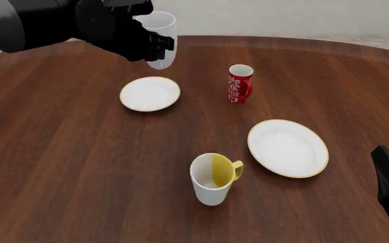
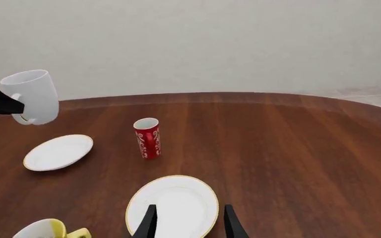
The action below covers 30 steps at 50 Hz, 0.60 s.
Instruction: Put the white mug on the left plate.
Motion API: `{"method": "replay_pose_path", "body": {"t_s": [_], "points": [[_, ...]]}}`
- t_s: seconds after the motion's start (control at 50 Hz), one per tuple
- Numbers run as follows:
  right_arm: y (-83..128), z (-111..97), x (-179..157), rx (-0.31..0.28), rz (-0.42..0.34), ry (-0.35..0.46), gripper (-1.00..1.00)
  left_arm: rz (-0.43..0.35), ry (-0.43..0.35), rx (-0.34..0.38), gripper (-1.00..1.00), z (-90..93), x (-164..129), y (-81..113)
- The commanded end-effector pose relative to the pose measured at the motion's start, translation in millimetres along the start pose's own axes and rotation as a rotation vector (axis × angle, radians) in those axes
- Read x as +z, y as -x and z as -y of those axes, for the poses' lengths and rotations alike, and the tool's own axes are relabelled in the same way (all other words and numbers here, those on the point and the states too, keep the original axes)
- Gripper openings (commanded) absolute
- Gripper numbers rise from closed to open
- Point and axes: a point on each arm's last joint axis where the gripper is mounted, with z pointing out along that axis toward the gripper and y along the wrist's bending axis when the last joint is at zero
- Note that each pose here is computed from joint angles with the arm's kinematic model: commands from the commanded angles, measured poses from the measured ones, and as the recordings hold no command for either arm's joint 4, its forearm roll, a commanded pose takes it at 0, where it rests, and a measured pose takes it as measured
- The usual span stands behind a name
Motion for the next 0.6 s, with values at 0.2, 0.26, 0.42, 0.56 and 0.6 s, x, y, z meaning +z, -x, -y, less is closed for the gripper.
{"method": "replay_pose_path", "body": {"t_s": [0.2,0.26,0.42,0.56,0.6], "points": [[0,0,2,-0.009,-0.007,-0.003,1.0,0.006,0.046,-0.006,-1.0,-21.9,8,10.6],[0,0,2,-0.009,-0.007,-0.003,1.0,0.005,0.049,-0.011,-1.0,-23.5,10,10.2],[0,0,1,-0.013,-0.007,-0.003,1.0,-0.002,0.062,-0.018,-1.0,-30.4,20,9.9],[0,0,2,-0.014,-0.009,-0.003,1.0,-0.014,0.08,-0.029,-1.0,-39.7,30,9.4],[0,0,3,-0.014,-0.01,-0.003,1.0,-0.019,0.087,-0.025,-1.0,-43.2,33,9.6]]}}
